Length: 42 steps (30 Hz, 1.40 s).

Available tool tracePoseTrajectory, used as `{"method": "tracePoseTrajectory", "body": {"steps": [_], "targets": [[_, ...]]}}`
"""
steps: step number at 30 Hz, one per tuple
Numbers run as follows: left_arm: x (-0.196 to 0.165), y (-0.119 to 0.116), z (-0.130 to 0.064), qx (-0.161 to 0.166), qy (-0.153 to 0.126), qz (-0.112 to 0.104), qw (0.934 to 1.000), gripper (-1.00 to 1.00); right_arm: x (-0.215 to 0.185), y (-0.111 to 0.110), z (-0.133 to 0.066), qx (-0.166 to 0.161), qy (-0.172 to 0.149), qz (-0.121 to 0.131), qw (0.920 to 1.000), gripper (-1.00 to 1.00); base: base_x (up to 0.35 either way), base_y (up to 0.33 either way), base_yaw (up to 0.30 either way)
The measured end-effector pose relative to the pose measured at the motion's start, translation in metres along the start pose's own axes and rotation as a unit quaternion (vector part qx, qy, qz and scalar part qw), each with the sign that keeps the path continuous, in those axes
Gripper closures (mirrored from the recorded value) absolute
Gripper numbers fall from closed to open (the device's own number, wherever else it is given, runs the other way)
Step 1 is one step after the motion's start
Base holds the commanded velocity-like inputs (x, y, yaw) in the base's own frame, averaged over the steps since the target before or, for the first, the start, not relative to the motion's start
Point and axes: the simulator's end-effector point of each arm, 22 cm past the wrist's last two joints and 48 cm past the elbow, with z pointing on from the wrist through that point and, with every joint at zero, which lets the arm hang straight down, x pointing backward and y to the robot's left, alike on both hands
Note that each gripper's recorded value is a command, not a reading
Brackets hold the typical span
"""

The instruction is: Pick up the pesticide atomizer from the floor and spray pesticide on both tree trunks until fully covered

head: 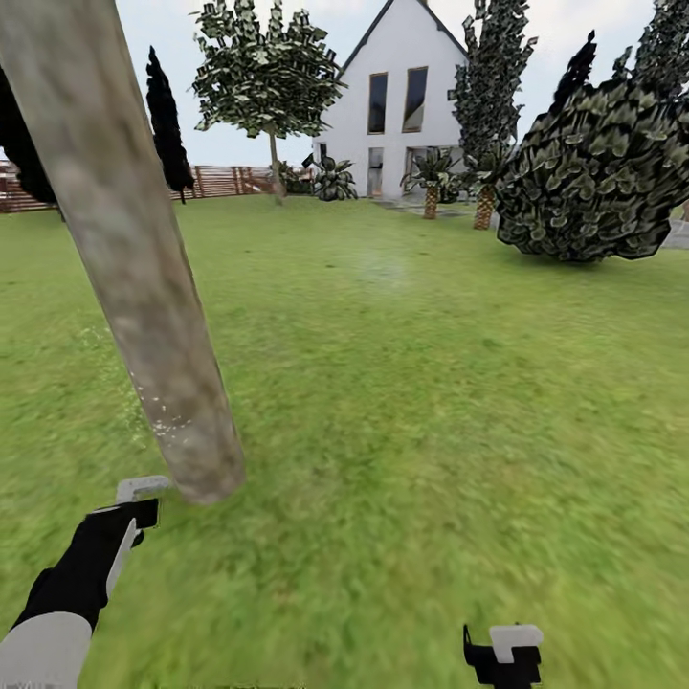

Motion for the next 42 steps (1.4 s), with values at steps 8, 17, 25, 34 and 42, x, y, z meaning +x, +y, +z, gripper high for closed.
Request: {"method": "tracePoseTrajectory", "body": {"steps": [8,17,25,34,42], "targets": [[-0.104,-0.029,-0.037,0.053,-0.050,0.035,0.9967,1.00,0.001,-0.001,0.000,0.000,0.001,-0.001,1.0000,-1.00,0.000,0.000,0.108],[-0.169,-0.024,-0.066,0.093,-0.049,0.064,0.9924,1.00,0.001,-0.001,0.000,0.000,0.001,-0.001,1.0000,-1.00,0.000,0.000,0.000],[-0.227,-0.011,-0.088,0.087,-0.080,0.048,0.9918,1.00,0.001,-0.001,0.000,0.000,0.001,-0.001,1.0000,-1.00,-0.054,0.000,0.000],[-0.232,-0.047,-0.102,0.144,-0.074,0.066,0.9846,1.00,0.001,-0.001,0.000,0.000,0.001,-0.001,1.0000,-1.00,-0.093,0.000,0.000],[-0.272,0.011,-0.114,0.106,-0.091,0.056,0.9886,1.00,0.000,0.000,0.000,0.000,0.001,0.000,1.0000,-1.00,0.011,-0.007,0.080]]}}
